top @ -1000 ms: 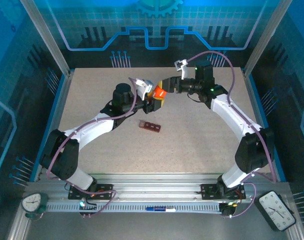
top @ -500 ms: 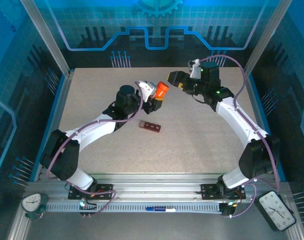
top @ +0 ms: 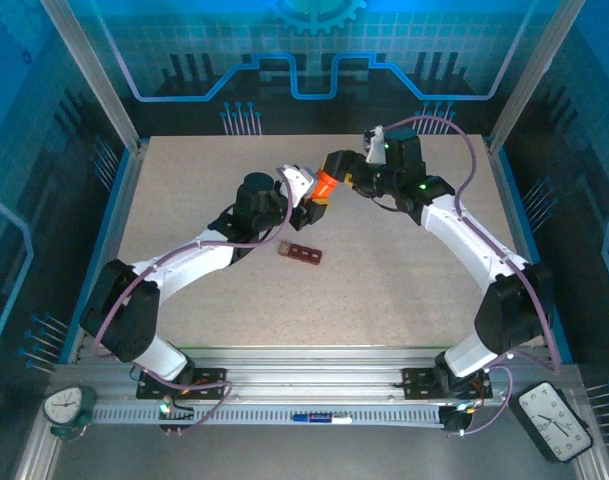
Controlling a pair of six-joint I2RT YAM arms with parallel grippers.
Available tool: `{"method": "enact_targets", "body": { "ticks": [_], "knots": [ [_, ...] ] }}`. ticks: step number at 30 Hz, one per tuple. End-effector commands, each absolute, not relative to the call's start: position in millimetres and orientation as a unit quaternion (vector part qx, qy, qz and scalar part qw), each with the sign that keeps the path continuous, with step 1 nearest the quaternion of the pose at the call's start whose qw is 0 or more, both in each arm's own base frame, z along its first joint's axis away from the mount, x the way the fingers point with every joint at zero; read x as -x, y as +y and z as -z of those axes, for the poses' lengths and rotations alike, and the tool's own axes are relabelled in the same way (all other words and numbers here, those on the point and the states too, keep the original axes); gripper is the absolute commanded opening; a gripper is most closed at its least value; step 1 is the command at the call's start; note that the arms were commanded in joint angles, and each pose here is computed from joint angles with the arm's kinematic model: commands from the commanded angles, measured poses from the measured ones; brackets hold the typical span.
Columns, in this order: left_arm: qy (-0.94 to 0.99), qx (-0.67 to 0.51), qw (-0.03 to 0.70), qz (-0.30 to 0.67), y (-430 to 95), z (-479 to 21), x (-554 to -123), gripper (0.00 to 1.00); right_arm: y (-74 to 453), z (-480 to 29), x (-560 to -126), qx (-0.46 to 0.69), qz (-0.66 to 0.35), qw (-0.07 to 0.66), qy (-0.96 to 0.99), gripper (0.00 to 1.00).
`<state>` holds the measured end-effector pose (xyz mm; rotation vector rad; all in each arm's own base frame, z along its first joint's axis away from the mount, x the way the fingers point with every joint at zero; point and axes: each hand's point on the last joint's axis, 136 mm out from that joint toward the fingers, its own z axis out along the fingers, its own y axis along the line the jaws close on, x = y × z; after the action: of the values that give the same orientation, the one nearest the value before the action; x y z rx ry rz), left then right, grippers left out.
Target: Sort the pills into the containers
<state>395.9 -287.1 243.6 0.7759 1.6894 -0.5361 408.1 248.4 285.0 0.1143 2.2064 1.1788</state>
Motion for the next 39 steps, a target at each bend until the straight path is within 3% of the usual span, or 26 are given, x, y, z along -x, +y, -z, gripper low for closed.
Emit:
{"method": "enact_targets", "body": {
  "ticks": [1, 8, 14, 19, 21, 24, 26, 32, 39],
  "knots": [
    [0.702, -0.333, 0.588, 0.226, -291.8, -262.8, -398.6, 0.02, 262.2, -288.0, -406.7, -0.031, -0.457, 0.304, 0.835, 0.73],
    [0.700, -0.332, 0.589, 0.231, -293.2, -265.6, -399.3, 0.02, 269.6, -286.1, -404.8, -0.010, -0.461, 0.299, 0.836, 0.46],
    [0.701, -0.332, 0.575, 0.261, -295.5, -271.0, -394.9, 0.00, 275.8, -299.5, -399.7, 0.106, -0.483, 0.318, 0.809, 0.42],
    [0.689, -0.324, 0.544, 0.352, -295.4, -286.4, -380.0, 0.00, 263.6, -307.0, -400.5, 0.198, -0.488, 0.354, 0.773, 0.45],
    [0.689, -0.320, 0.540, 0.363, -294.1, -288.8, -378.5, 0.01, 257.6, -311.1, -404.1, 0.185, -0.493, 0.360, 0.770, 0.53],
    [0.694, -0.316, 0.549, 0.343, -289.8, -286.8, -383.2, 0.00, 251.4, -325.6, -405.2, 0.153, -0.494, 0.374, 0.770, 0.77],
    [0.700, -0.315, 0.554, 0.322, -285.8, -282.3, -387.9, 0.00, 243.6, -334.5, -407.5, 0.113, -0.498, 0.378, 0.772, 0.84],
    [0.706, -0.320, 0.580, 0.249, -278.8, -273.4, -398.7, 0.00, 209.3, -309.1, -414.0, -0.074, -0.457, 0.332, 0.822, 0.85],
    [0.702, -0.342, 0.584, 0.221, -281.6, -269.8, -399.4, 0.00, 220.9, -296.4, -413.6, -0.094, -0.439, 0.314, 0.836, 0.85]
  ]
}}
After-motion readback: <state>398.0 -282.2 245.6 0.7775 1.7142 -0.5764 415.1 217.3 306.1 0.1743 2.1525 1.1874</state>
